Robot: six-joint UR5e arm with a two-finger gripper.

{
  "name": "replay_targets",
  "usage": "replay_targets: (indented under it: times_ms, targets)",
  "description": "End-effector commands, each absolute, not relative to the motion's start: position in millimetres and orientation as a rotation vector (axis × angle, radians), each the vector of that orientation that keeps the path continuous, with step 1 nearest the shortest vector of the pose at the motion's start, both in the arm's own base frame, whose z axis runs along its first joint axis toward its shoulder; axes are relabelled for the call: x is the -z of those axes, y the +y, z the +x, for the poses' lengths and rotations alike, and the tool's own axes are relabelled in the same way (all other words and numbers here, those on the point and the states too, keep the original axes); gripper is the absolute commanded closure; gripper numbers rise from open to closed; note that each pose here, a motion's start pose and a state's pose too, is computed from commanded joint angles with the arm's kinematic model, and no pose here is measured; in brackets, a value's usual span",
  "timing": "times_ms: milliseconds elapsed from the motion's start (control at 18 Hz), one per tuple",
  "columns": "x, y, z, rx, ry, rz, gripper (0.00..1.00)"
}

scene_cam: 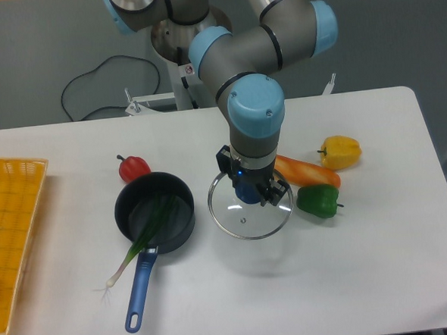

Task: Close the pot lid
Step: 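Lift the glass lid by its blue knob with the gripper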

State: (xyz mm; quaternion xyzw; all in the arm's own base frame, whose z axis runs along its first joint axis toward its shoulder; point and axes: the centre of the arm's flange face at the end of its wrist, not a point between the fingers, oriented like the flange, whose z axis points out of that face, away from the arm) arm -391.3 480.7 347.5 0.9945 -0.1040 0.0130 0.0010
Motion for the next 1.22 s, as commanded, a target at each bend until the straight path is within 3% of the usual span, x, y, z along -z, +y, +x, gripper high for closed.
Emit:
replay_targets:
  times_ms: [889, 1222]
  targets:
    - [-350, 483, -376, -0.095, -0.231, 3.186, 0.58]
    - [-364, 473, -340, -0.148, -0.192, 3.246, 0.58]
